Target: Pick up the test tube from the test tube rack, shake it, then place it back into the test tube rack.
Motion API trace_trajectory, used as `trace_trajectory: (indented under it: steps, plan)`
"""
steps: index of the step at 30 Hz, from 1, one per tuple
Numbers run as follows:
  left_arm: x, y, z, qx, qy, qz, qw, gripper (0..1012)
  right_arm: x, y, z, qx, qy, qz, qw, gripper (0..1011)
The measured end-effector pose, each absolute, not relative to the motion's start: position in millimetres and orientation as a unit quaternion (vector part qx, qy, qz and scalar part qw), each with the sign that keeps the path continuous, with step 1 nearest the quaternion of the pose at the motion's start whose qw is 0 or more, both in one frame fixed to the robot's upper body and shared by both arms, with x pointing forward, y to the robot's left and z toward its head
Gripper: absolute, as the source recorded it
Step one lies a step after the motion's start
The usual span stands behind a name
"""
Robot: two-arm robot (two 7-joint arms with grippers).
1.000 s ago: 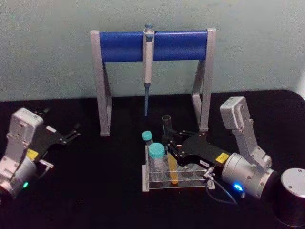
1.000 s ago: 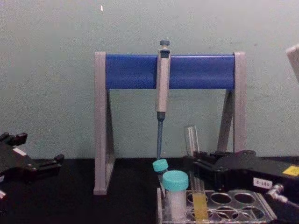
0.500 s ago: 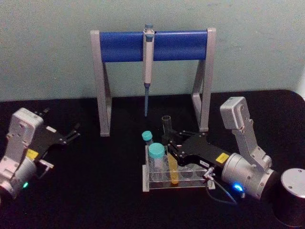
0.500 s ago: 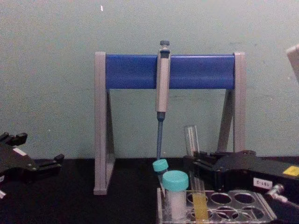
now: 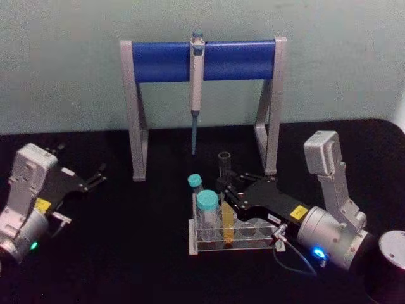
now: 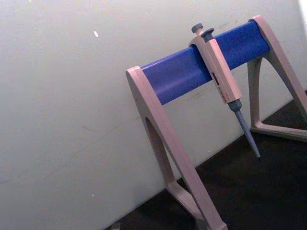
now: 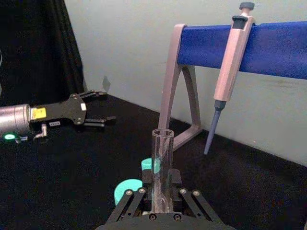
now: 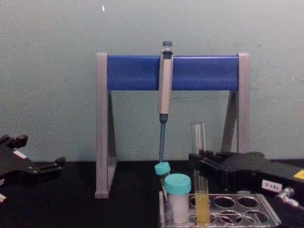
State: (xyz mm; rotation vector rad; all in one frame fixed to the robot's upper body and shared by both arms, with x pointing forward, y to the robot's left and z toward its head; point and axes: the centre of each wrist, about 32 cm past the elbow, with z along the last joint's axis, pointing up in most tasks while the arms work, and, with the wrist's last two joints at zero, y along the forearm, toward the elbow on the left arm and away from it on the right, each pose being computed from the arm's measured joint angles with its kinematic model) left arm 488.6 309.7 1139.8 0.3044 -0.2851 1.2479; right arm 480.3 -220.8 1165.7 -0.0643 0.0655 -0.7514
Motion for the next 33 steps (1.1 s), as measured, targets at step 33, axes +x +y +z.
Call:
trace_trajectory:
  steps: [33]
  plan:
    - [489, 310, 1140, 0.141, -0.132, 0.58, 0.791, 1001, 466, -229, 1193, 0.013, -0.007, -0.368, 0.93, 229]
